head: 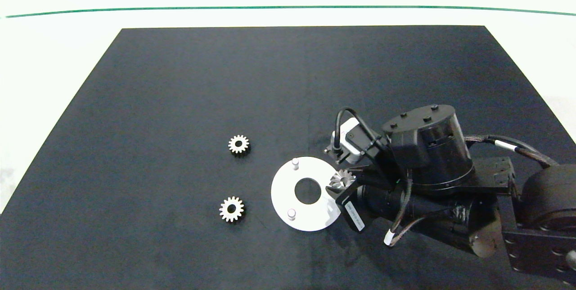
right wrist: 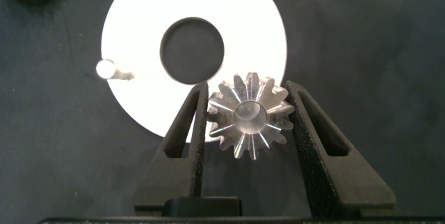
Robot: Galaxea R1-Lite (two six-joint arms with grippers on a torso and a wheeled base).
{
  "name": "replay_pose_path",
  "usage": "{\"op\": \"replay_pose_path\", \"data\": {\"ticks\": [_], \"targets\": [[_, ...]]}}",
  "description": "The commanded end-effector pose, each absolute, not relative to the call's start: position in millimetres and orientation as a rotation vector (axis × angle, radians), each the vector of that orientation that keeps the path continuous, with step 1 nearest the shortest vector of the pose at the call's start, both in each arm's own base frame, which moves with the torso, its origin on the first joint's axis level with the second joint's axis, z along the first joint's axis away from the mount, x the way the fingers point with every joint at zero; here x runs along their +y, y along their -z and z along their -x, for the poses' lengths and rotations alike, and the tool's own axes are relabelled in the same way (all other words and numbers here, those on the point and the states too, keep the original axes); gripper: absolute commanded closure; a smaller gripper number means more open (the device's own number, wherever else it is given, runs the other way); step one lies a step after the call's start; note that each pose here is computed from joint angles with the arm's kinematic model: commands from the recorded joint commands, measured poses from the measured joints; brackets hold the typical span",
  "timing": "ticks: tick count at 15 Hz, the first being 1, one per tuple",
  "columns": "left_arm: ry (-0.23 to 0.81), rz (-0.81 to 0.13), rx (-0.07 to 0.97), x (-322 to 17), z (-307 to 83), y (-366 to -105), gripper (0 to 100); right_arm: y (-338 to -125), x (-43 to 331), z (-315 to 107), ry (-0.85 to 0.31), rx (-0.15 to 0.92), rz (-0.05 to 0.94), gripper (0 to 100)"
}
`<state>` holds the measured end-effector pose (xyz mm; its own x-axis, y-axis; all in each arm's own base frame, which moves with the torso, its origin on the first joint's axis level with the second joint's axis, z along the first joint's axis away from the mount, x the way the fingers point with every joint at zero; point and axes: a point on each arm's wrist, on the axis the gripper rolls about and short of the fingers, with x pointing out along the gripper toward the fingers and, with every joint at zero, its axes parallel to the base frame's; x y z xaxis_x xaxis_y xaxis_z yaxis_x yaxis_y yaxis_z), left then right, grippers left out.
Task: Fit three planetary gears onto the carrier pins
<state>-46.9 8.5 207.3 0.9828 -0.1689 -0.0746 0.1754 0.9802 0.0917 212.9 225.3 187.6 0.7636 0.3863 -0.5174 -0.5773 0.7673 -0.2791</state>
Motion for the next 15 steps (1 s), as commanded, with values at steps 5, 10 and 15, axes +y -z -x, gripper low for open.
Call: {"op": "replay_pose_path", "data": {"ticks": [5,10,15], "targets": [[0.175,-0.098,0.064,8.6,47.1,-208.9,0,-177.5,231.2,-217.0,-0.545,0.48,0.466,84],[0.174,-0.097,0.049,9.0,49.0,-213.2,0,-179.5,226.3,-217.8,-0.532,0.479,0.462,84],[0.174,-0.096,0.035,9.3,51.1,-216.3,0,-181.2,220.9,-218.6,-0.518,0.482,0.458,84]]}}
